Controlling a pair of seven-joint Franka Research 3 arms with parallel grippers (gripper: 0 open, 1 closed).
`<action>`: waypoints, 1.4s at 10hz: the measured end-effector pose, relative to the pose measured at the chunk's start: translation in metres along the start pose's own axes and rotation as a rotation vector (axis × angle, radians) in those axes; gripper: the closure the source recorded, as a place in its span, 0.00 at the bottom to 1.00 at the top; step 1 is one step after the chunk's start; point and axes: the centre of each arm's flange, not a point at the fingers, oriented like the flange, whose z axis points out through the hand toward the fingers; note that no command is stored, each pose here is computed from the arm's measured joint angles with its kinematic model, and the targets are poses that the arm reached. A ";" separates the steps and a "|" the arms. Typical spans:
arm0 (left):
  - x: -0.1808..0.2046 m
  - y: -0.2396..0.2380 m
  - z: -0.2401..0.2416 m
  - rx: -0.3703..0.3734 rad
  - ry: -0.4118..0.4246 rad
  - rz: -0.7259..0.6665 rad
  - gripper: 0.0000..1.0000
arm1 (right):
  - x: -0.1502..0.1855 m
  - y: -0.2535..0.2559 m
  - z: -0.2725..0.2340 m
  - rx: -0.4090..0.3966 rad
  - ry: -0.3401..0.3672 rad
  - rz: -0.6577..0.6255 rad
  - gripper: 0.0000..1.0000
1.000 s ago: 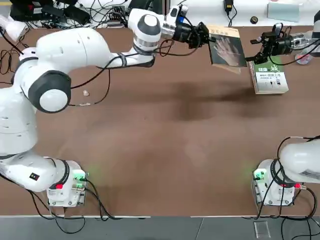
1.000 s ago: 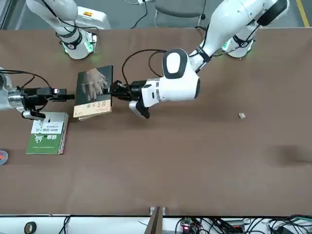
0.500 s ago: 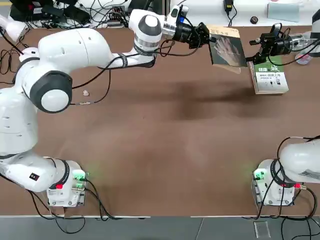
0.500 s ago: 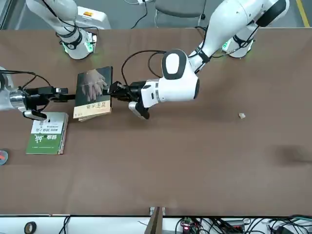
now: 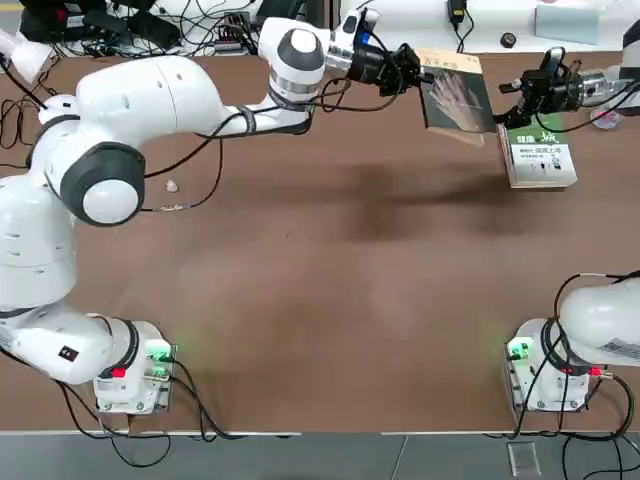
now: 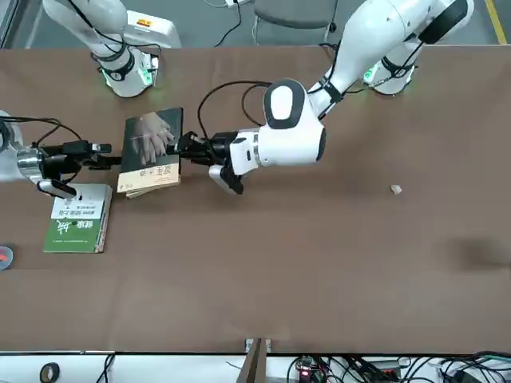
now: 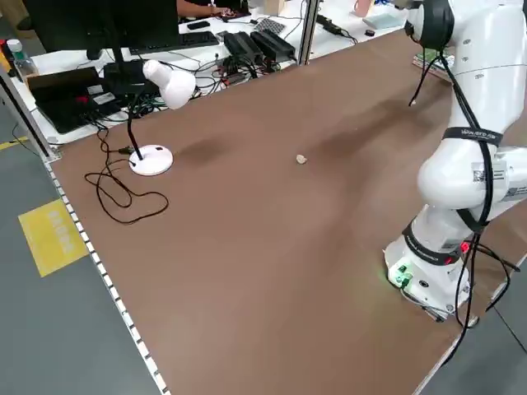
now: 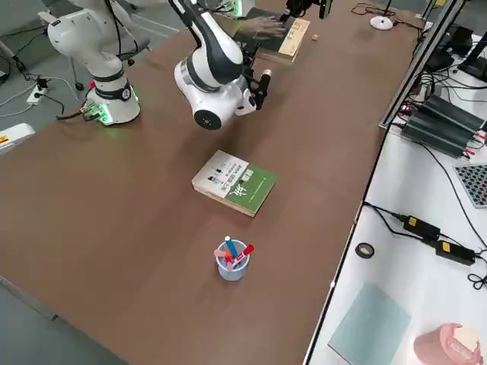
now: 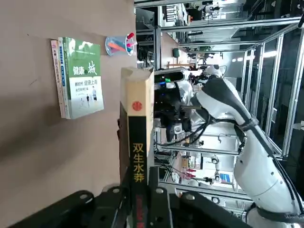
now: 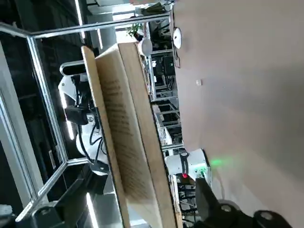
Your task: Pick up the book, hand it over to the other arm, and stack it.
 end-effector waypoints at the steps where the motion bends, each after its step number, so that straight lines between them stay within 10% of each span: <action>1: -0.001 0.000 0.002 0.000 -0.001 0.000 0.84 | 0.000 0.004 0.001 0.010 -0.007 -0.001 0.00; 14: -0.012 0.005 0.015 0.006 0.011 0.011 0.84 | 0.001 0.004 0.023 0.048 -0.059 -0.075 0.00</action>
